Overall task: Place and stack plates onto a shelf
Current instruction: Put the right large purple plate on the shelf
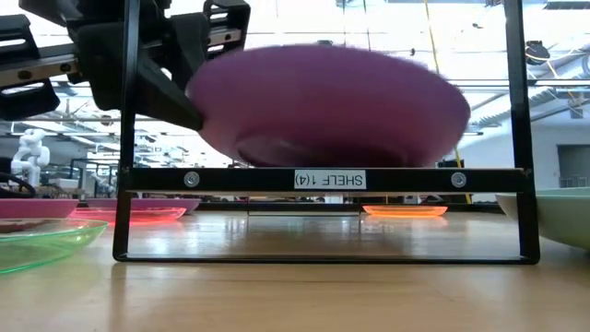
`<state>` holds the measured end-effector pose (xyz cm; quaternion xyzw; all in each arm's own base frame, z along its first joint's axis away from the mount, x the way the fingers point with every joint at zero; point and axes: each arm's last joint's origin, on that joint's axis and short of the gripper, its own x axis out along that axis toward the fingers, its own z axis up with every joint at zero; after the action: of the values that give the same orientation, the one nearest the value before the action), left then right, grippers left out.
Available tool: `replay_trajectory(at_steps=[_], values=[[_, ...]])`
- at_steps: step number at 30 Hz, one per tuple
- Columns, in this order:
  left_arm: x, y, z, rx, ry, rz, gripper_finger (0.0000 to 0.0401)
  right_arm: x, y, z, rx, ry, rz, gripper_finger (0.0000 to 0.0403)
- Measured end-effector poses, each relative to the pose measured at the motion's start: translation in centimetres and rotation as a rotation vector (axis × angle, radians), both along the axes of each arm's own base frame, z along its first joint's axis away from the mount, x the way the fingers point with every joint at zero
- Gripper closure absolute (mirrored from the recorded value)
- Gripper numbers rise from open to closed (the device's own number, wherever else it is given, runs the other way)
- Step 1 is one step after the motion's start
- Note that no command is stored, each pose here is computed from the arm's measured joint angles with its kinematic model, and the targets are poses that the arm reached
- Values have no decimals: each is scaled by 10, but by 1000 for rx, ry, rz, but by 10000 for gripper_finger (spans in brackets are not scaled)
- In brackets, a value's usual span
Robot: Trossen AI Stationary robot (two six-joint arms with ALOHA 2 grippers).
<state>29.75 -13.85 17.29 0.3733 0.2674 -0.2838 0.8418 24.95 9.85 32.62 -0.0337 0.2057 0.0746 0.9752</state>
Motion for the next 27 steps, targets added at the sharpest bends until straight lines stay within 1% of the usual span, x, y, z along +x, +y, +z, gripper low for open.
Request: replay_trajectory(at_steps=[3, 6, 14, 19, 23, 26, 27], values=[[0, 0, 0, -7, 3, 7, 295, 0, 0, 0, 0, 0, 0, 243], [0, 0, 0, -12, 5, 21, 287, 0, 0, 0, 0, 0, 0, 243], [0, 1, 0, 9, -4, 53, 285, 0, 0, 0, 0, 0, 0, 243], [-2, 2, 1, -8, 22, 88, 285, 0, 0, -1, 0, 8, -1, 243], [-2, 3, 1, -41, 35, 122, 285, -1, 0, -2, 9, 22, -7, 243], [-3, 3, 0, -43, 46, 136, 285, -1, 0, -3, 8, 30, -8, 243], [-4, 4, -1, -28, 61, 145, 285, -1, 0, -3, 12, 30, -10, 243]])
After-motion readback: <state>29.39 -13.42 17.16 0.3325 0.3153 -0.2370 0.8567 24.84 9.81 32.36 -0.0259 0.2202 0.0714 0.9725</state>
